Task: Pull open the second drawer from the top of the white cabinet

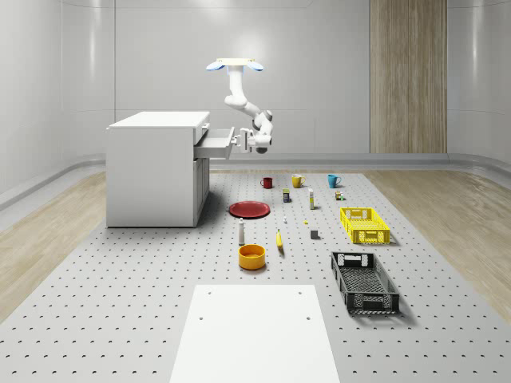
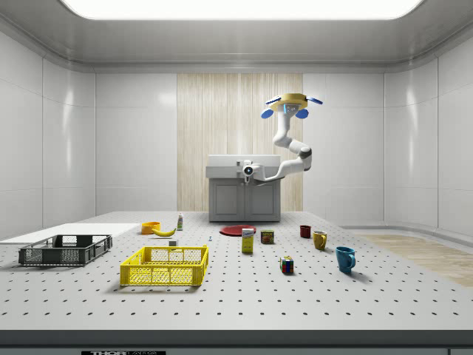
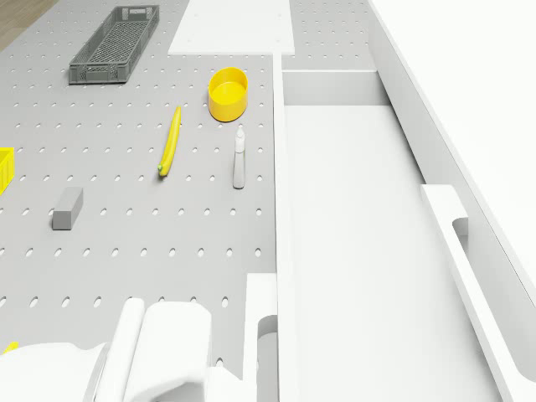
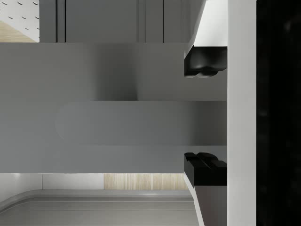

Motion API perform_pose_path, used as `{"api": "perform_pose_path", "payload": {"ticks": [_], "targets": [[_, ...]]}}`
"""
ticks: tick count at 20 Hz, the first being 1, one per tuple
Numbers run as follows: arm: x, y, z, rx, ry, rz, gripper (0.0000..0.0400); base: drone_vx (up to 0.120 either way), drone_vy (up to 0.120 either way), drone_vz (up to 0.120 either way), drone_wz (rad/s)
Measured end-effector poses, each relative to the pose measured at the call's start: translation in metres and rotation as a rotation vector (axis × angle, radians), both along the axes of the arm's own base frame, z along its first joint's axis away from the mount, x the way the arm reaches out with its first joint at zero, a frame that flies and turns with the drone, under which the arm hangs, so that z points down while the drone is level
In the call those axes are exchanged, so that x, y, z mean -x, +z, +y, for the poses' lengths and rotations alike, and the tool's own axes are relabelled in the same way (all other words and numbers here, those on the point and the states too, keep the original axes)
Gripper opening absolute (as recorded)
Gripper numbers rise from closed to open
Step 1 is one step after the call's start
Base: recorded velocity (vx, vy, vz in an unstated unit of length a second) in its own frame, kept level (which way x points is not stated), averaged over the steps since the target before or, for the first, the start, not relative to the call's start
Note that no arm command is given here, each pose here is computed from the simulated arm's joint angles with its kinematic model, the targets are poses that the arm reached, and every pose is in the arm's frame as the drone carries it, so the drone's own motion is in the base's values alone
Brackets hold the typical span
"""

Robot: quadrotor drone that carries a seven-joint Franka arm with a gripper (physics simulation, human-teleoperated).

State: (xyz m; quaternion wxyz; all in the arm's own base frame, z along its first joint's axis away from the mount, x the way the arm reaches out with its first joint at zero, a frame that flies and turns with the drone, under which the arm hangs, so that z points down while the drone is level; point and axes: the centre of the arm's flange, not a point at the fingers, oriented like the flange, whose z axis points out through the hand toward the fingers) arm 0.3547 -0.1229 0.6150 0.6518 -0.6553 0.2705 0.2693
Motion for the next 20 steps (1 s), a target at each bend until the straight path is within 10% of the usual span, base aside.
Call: {"api": "perform_pose_path", "payload": {"ticks": [8,10,12,13,20], "targets": [[0.0,0.0002,-0.0026,-0.004,-0.001,-0.0025,0.0291,0.0,0.0,0.0,0.0],[0.0006,0.0016,-0.0031,-0.003,-0.002,0.0141,0.0292,0.0,0.0,0.0,0.0],[0.0004,0.001,-0.0029,-0.003,-0.001,0.0102,0.0296,0.0,0.0,0.0,0.0],[0.0002,0.0005,-0.0028,-0.003,-0.001,-0.0044,0.0298,0.0,0.0,0.0,0.0],[0.0,0.0001,-0.0026,-0.003,0.0,-0.0012,0.03,0.0,0.0,0.0,0.0]]}}
